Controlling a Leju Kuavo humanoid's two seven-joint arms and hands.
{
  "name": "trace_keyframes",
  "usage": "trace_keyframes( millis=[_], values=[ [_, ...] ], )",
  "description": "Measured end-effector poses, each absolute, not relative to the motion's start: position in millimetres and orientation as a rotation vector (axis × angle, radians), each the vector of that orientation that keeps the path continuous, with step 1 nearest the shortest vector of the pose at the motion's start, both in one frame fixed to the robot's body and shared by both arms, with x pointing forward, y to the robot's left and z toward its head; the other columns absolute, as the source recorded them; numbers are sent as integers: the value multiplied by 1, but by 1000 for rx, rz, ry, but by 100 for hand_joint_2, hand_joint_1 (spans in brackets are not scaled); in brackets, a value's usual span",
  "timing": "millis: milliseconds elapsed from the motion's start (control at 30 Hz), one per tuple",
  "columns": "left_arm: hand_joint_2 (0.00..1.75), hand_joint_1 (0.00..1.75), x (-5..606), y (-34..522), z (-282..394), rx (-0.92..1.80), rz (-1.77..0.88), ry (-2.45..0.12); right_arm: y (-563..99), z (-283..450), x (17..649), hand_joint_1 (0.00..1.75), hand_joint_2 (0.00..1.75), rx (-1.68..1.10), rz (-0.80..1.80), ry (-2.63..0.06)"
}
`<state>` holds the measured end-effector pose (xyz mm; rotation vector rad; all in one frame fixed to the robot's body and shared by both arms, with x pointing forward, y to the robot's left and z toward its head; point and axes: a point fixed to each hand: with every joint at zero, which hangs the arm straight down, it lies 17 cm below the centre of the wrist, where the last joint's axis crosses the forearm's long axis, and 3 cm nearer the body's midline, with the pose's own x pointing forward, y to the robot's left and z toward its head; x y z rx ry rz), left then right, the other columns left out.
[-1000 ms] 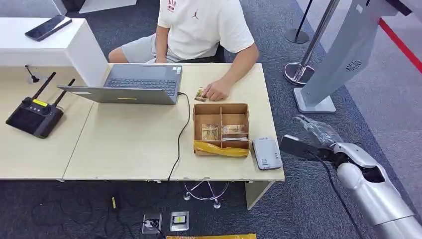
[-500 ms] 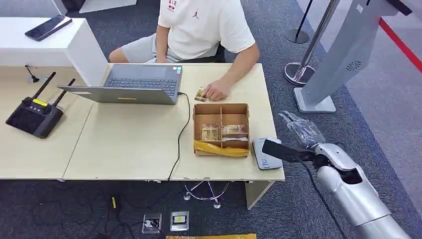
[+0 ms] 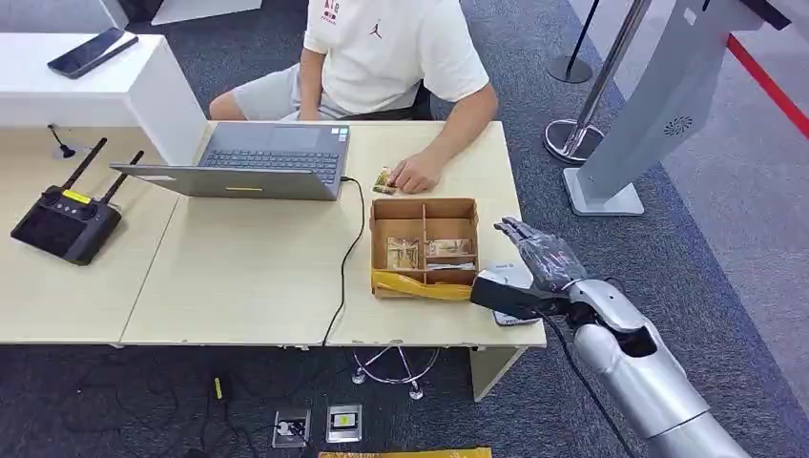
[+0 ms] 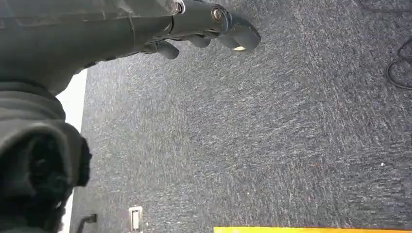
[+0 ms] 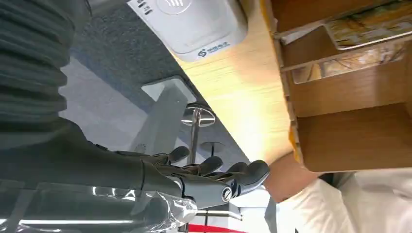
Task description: Pass the card to the sensor for recognition and then transmit it.
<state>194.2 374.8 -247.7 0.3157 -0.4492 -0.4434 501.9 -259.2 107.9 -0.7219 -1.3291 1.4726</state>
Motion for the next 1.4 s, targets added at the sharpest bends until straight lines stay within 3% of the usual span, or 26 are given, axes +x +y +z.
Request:
trace_keyframes(
  millis=[667,1400],
  values=[
    [0,0,189,373,-250,318,-491,-435,-192,120,512,0,175,-679,1378,-1555],
    [0,0,191,369,-250,320,-496,-440,-178,100,529,0,175,-645,1379,-1539]
  ],
)
